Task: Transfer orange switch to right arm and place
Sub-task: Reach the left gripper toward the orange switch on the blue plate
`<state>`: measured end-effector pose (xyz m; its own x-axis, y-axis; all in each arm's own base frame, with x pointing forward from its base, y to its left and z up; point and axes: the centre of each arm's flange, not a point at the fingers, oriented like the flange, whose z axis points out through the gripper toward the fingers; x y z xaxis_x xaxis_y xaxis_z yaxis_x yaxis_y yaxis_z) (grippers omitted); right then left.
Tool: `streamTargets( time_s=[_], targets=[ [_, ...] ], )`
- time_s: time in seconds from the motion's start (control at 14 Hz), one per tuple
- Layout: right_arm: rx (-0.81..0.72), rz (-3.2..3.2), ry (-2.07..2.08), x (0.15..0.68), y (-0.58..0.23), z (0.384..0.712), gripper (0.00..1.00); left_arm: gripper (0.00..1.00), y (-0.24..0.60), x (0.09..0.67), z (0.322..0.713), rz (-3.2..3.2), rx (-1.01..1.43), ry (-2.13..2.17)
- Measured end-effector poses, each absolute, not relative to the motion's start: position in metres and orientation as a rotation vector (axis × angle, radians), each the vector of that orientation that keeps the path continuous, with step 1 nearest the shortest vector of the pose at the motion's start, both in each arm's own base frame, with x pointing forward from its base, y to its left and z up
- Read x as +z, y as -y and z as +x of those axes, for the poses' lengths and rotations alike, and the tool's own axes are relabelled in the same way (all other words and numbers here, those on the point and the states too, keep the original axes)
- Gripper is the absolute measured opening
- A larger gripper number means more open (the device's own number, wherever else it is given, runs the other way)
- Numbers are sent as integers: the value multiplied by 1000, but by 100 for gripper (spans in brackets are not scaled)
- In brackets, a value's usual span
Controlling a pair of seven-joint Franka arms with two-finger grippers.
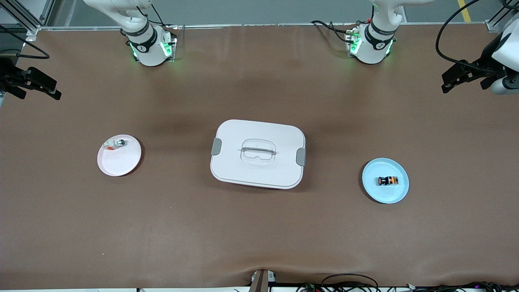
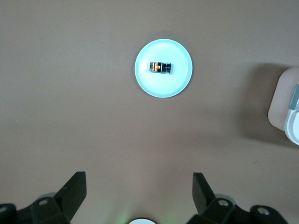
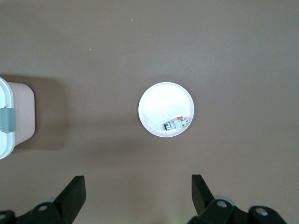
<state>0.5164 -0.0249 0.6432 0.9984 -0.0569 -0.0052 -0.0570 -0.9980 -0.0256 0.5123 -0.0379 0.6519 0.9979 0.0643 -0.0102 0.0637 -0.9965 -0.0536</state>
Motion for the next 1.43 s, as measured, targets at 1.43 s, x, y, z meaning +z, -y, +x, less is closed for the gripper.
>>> streamTargets(
  time_s=[1.43],
  targets=[
    [2, -3114, -121, 649, 25, 515, 100, 100, 32, 429, 623, -3113, 5, 95]
  ],
)
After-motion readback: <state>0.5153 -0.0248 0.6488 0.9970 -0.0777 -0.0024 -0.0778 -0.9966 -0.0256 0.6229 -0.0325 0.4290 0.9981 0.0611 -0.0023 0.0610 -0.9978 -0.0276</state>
